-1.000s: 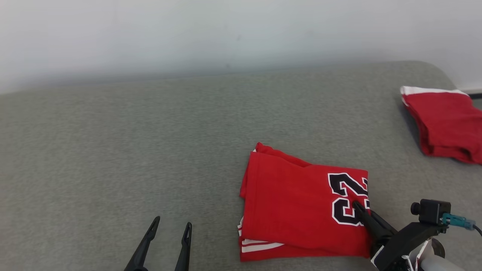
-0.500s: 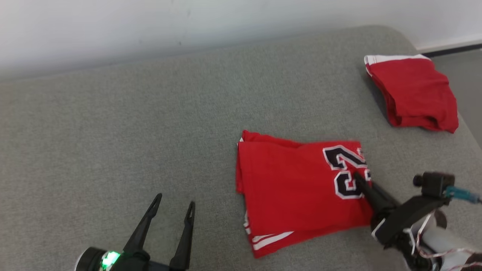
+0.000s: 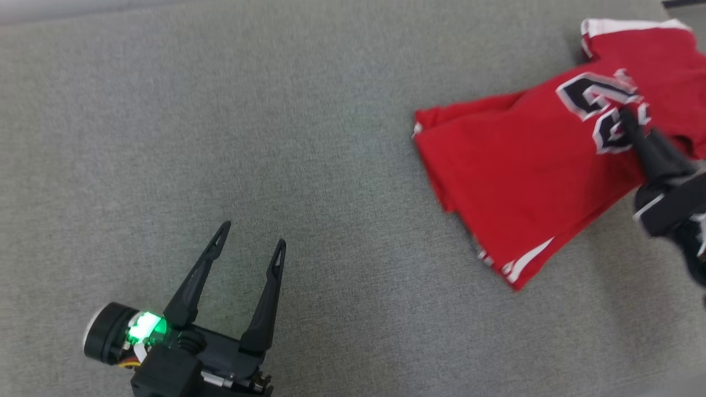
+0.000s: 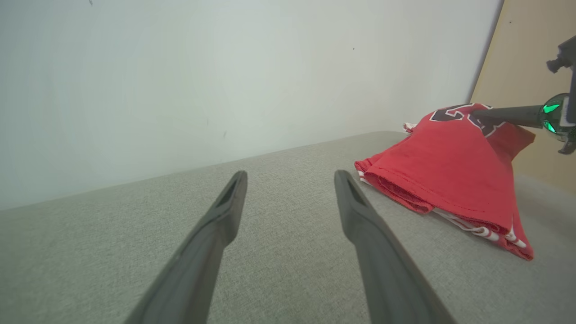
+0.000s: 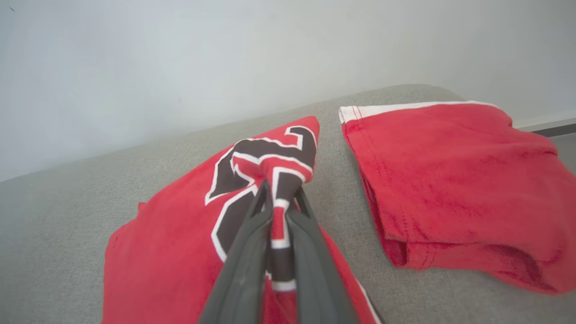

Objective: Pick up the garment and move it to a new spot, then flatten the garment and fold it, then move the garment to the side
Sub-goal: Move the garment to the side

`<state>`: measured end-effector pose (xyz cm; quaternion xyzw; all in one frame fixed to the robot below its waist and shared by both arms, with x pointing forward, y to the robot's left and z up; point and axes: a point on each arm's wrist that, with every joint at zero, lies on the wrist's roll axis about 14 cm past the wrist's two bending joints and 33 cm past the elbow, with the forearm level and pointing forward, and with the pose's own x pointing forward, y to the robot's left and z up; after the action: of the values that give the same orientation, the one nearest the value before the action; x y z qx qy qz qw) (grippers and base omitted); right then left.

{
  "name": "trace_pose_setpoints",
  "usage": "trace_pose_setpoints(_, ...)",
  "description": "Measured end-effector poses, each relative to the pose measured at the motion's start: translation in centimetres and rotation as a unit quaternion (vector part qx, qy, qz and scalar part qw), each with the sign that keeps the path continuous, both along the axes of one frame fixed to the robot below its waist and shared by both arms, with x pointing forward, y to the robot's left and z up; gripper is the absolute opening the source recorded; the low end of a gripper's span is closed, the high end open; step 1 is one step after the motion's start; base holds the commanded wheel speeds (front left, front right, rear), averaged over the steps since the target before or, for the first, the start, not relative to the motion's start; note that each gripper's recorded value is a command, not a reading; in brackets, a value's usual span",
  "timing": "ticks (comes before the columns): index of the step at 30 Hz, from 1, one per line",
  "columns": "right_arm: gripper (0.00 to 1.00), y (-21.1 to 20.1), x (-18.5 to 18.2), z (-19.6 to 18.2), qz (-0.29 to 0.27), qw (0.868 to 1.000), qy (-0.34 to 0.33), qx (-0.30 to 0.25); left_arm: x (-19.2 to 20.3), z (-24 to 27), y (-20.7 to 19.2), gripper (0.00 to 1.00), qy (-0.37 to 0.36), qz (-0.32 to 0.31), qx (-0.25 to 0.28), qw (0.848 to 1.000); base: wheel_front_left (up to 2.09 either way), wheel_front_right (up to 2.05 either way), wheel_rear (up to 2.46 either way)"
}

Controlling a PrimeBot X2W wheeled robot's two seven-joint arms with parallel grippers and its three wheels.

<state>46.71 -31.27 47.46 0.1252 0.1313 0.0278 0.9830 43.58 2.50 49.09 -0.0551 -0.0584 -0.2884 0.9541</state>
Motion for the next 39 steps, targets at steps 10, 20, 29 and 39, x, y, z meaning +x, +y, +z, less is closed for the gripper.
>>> trace_pose_setpoints(10, 0.0, -6.1, 3.8, 2.9, -0.027, 0.995, -0.02, -0.092, 1.9, -3.1, -0.7, 1.0, 0.02, -0.021, 0.002, 1.0, 0.0, 0.0, 0.0)
trace_pose_setpoints(20, 0.0, -11.2, 5.2, 5.6, -0.076, 0.986, -0.035, -0.141, 2.3, -4.5, 0.0, 1.0, 0.03, -0.021, 0.015, 0.999, 0.0, 0.0, 0.0)
trace_pose_setpoints(29, 0.49, -15.4, 4.6, 3.0, -0.132, 0.972, 0.02, -0.192, 2.3, -4.5, 0.8, 1.0, 0.026, -0.016, 0.027, 0.999, 0.0, 0.0, 0.0)
trace_pose_setpoints(39, 1.0, -16.3, 5.4, 2.0, -0.144, 0.949, 0.038, -0.276, 1.9, -3.7, 1.4, 1.0, 0.023, -0.004, 0.03, 0.999, 0.0, 0.0, 0.0)
